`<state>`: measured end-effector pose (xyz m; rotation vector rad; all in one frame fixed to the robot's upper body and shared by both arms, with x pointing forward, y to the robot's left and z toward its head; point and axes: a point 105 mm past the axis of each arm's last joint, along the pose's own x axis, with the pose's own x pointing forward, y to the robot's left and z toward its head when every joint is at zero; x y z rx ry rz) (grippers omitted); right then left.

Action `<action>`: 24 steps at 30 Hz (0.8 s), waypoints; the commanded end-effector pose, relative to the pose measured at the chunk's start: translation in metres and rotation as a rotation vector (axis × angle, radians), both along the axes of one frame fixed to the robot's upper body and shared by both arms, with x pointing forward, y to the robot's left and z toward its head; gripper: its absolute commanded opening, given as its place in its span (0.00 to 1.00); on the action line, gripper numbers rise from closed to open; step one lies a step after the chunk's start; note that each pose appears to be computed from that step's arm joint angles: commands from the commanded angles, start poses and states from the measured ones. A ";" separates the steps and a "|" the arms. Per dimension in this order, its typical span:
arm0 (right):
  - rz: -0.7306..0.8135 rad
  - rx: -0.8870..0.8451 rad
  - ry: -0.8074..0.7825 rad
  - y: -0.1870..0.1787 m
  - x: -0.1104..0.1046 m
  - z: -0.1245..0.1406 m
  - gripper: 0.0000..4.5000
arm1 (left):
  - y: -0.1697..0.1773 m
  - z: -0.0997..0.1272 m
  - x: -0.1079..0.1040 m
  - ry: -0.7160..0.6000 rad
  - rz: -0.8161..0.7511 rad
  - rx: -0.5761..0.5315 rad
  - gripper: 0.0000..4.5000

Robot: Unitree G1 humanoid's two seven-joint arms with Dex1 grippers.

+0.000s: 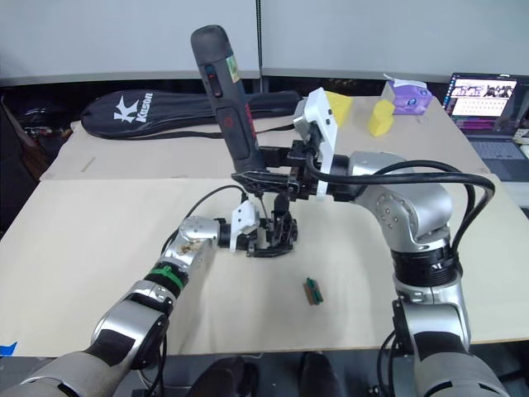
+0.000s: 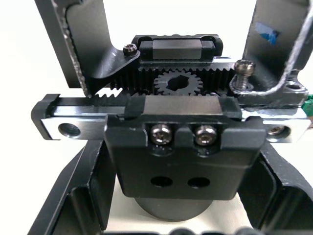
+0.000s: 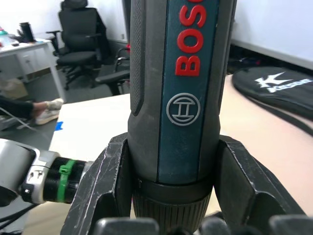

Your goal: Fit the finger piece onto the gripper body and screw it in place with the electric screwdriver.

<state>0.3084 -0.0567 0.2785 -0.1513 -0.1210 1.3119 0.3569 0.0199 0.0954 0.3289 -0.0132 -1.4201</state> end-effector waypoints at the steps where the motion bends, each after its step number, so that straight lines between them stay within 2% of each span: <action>1: 0.004 0.054 -0.113 -0.004 -0.008 0.025 0.43 | 0.005 0.005 0.003 -0.023 0.009 0.000 0.63; 13: -0.015 0.063 -0.112 0.000 -0.006 0.010 0.43 | 0.007 0.006 0.004 -0.025 0.010 -0.001 0.63; 24: -0.016 0.059 -0.103 0.000 -0.004 0.008 0.43 | 0.008 0.006 0.004 -0.026 0.015 -0.004 0.63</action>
